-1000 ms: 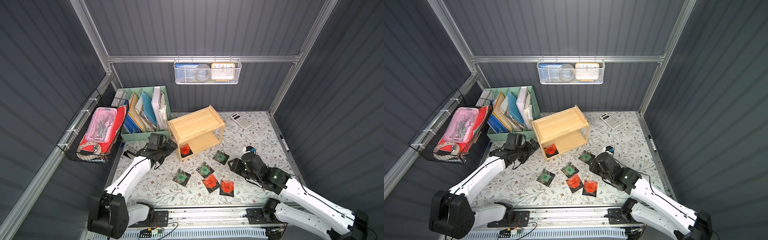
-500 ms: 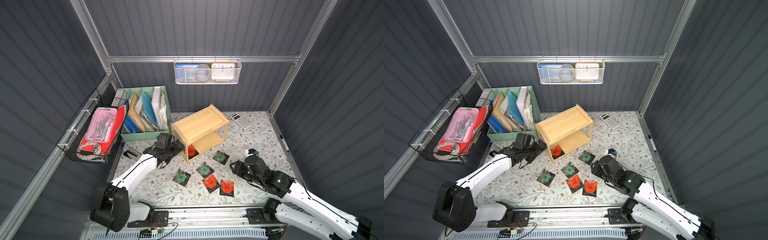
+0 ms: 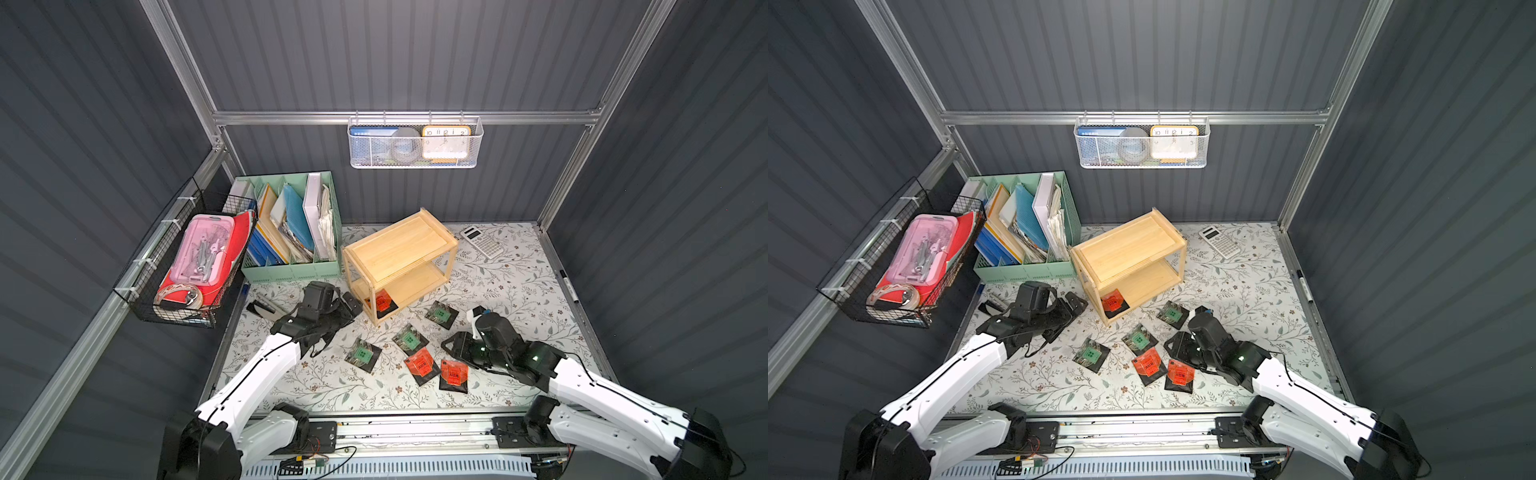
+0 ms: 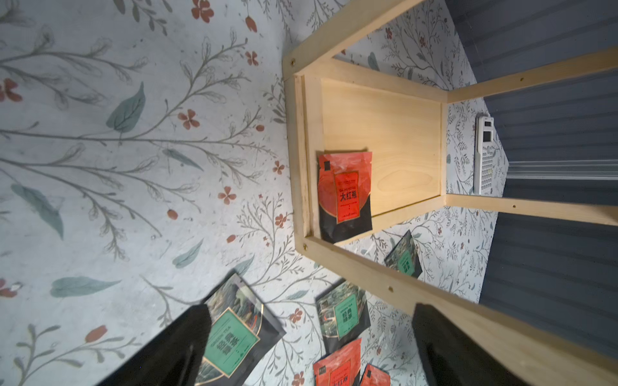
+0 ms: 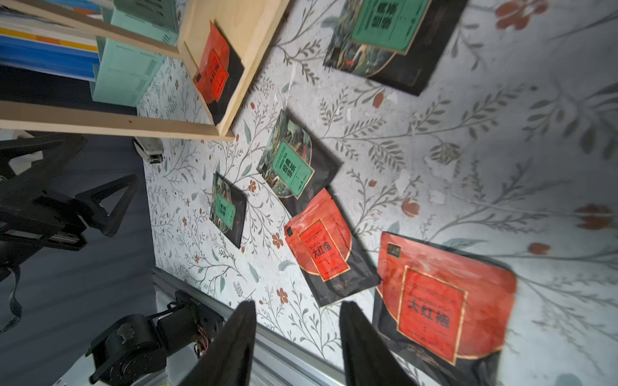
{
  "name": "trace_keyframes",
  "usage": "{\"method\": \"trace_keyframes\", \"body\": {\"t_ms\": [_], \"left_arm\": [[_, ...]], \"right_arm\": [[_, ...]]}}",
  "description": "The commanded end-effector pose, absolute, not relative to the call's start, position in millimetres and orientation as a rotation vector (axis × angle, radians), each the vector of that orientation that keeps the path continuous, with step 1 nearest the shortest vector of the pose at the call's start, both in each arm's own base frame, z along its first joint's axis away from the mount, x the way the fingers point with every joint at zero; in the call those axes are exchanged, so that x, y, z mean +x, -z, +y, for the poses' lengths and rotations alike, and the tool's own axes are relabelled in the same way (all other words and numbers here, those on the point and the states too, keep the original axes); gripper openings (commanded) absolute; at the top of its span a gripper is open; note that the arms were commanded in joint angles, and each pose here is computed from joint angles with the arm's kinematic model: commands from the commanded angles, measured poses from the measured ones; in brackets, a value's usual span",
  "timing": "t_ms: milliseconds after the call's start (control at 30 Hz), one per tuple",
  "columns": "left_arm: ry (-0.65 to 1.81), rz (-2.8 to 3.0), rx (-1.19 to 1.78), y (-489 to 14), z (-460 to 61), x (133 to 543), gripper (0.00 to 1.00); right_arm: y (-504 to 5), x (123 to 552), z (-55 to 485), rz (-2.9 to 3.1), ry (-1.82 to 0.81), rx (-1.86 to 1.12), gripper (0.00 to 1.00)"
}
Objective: Place the tea bags on the shelf by color
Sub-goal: Move the shelf to the center of the board, then adjust the tea bag at the center of the board.
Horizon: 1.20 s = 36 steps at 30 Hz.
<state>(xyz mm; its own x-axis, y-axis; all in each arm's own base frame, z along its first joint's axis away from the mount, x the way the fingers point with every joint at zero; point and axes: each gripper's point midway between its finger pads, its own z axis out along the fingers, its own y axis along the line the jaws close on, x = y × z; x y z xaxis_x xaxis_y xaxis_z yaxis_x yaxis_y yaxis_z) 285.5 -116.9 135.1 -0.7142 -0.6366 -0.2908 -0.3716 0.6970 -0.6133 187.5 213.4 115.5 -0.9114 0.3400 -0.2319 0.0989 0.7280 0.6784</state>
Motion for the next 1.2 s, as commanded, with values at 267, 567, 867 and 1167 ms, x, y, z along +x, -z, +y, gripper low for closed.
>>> {"method": "trace_keyframes", "body": {"t_ms": [267,567,867,1167], "left_arm": [[0.899,2.450,-0.742,-124,-150,247,1.00],[0.938,2.457,-0.685,-122,-185,235,1.00],[0.931,2.475,-0.633,-118,-226,229,1.00],[0.926,2.487,-0.611,-112,-247,223,1.00]], "right_arm": [[-83,170,230,2.777,-1.041,0.271,0.45],[-55,172,227,2.854,-0.979,0.299,0.43],[-34,176,229,2.940,-0.923,0.269,0.42],[-29,177,235,2.963,-0.945,0.256,0.42]]}}
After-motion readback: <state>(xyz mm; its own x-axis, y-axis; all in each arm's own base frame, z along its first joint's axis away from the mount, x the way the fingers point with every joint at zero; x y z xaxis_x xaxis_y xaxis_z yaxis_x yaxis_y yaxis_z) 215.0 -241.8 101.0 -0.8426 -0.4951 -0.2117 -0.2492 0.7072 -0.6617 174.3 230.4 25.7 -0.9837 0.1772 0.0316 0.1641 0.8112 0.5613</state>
